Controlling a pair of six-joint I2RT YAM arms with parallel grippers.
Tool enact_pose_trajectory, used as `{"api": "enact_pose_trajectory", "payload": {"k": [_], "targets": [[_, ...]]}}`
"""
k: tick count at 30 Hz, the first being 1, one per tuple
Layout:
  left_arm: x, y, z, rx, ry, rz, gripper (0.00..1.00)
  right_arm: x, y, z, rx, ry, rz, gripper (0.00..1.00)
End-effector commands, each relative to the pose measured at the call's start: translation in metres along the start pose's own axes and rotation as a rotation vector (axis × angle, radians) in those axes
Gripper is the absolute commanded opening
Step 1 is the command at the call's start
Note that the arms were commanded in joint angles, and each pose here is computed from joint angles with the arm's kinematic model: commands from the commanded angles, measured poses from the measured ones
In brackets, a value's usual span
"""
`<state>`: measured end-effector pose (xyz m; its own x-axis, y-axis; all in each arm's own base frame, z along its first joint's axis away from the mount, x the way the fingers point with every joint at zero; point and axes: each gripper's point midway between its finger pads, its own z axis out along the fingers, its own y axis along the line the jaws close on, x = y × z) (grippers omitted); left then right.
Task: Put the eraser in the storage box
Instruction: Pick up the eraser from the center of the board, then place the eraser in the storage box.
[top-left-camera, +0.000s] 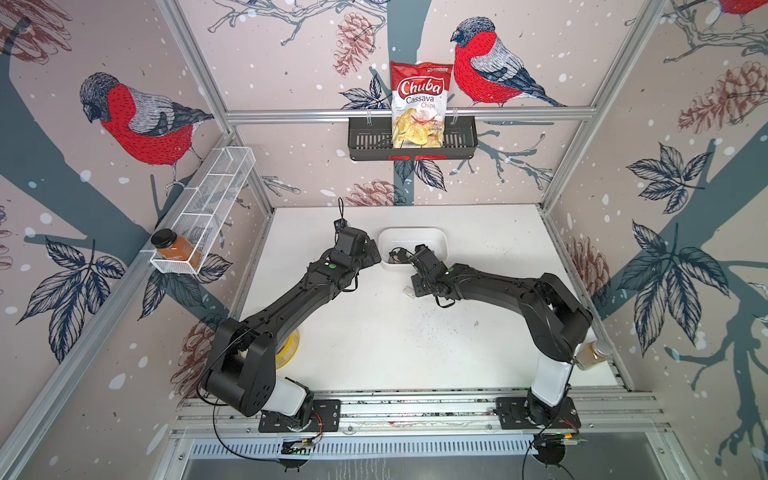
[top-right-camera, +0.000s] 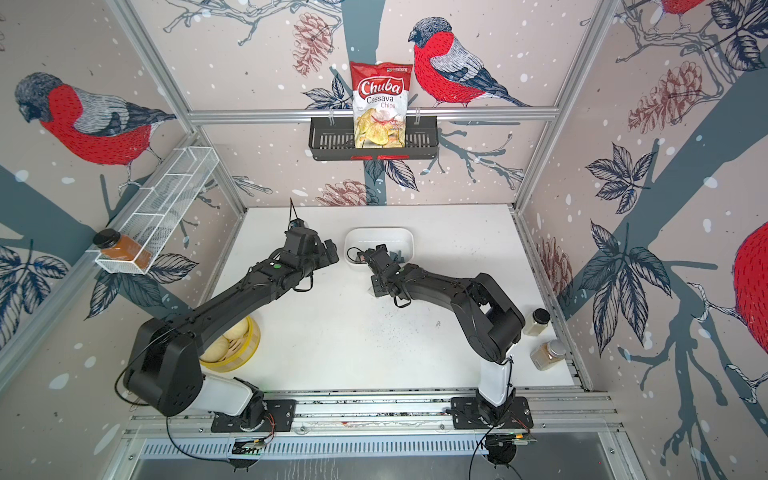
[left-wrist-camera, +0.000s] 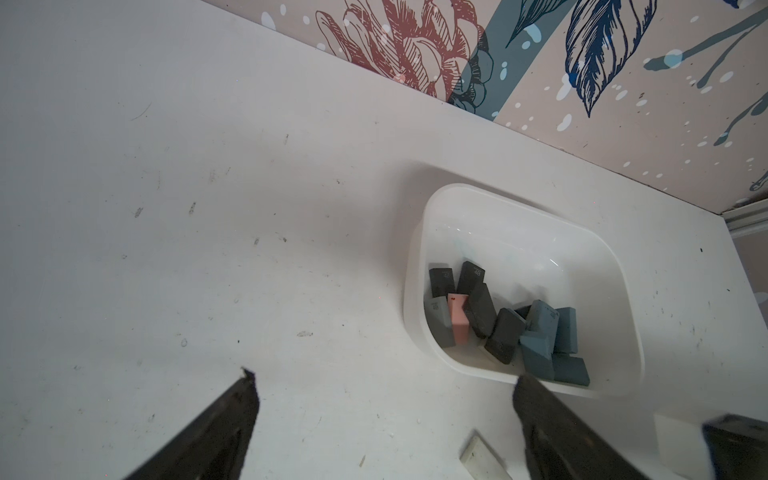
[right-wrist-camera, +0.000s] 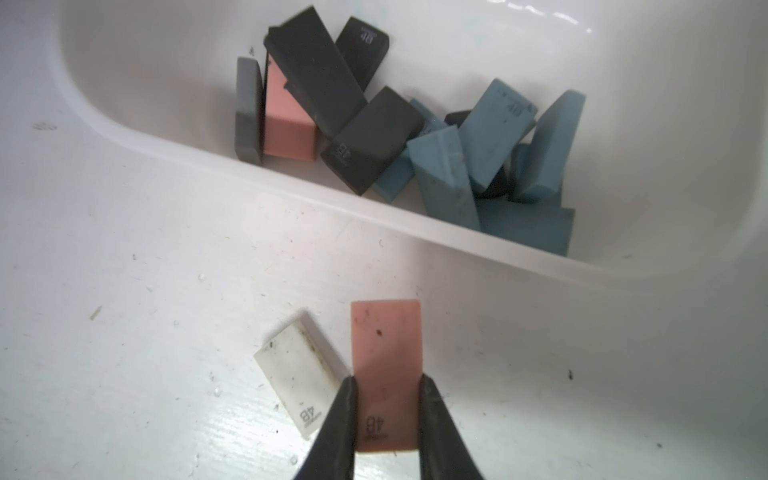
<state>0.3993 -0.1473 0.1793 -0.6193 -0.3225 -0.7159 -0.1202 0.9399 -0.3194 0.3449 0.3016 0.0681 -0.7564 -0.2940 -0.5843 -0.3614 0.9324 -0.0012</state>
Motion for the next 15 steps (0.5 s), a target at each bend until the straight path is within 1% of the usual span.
{"api": "enact_pose_trajectory", "payload": {"k": [1, 7, 15], "targets": [[-0.004, -0.003, 0.000, 0.011, -0.011, -0.009, 0.96, -0.015, -0.005, -0.015, 0.020, -0.034, 0.006, 0.19], [-0.002, -0.003, 0.002, 0.011, -0.003, -0.009, 0.96, -0.046, -0.007, -0.031, 0.002, -0.087, 0.024, 0.19], [-0.001, -0.003, 0.004, 0.010, 0.003, -0.008, 0.96, -0.078, -0.024, -0.018, -0.010, -0.094, 0.084, 0.20]]}}
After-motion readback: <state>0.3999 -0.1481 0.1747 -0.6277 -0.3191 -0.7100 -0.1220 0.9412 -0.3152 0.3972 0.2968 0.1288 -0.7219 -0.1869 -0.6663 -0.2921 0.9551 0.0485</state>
